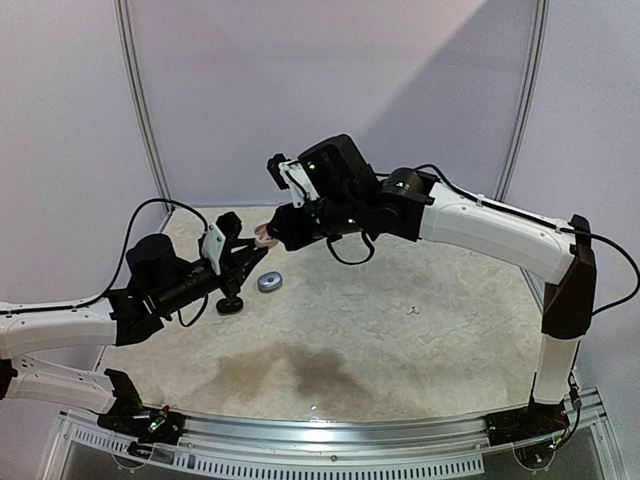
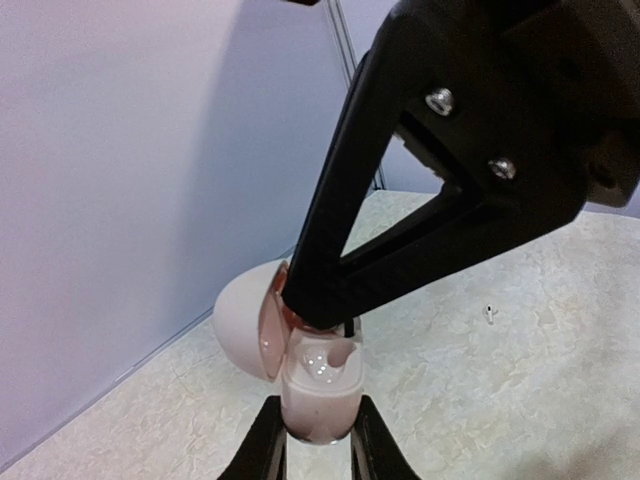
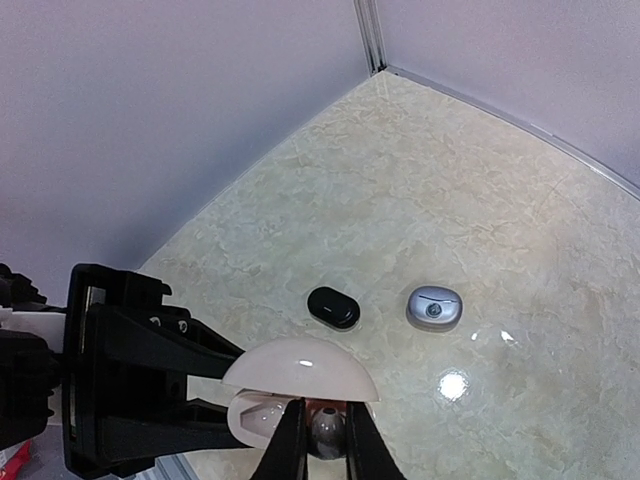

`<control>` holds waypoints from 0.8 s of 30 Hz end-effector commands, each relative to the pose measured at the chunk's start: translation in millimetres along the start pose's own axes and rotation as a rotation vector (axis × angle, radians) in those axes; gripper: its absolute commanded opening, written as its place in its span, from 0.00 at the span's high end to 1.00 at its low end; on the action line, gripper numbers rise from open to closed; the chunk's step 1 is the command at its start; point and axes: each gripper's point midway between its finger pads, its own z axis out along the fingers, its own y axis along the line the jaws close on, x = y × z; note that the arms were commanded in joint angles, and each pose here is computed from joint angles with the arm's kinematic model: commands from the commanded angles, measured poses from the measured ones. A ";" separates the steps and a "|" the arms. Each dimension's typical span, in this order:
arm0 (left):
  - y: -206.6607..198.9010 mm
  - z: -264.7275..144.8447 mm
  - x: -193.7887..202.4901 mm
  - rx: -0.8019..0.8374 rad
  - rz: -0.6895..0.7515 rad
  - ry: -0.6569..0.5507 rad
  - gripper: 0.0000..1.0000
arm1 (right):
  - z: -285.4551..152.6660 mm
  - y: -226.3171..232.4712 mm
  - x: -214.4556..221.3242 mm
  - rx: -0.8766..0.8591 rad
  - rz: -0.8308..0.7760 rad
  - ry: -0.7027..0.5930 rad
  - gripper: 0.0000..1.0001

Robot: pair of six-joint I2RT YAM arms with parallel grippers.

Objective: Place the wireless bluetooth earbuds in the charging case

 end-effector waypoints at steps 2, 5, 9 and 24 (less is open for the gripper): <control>-1.7 -3.3 -11.0 0.001 -0.009 -0.035 1.00 | -28.9 5.7 -27.2 -0.001 0.001 -0.103 1.00; -3.7 -3.7 -11.6 0.014 -0.018 -0.038 1.00 | -32.7 5.7 -29.2 -0.003 -0.006 -0.107 1.00; -8.9 -4.3 -12.5 0.044 -0.039 -0.040 1.00 | -39.8 8.9 -30.6 -0.018 -0.030 -0.110 1.00; -50.3 -16.3 -26.9 0.396 -0.191 -0.089 1.00 | -84.1 60.7 -18.6 -0.273 -0.355 -0.054 1.00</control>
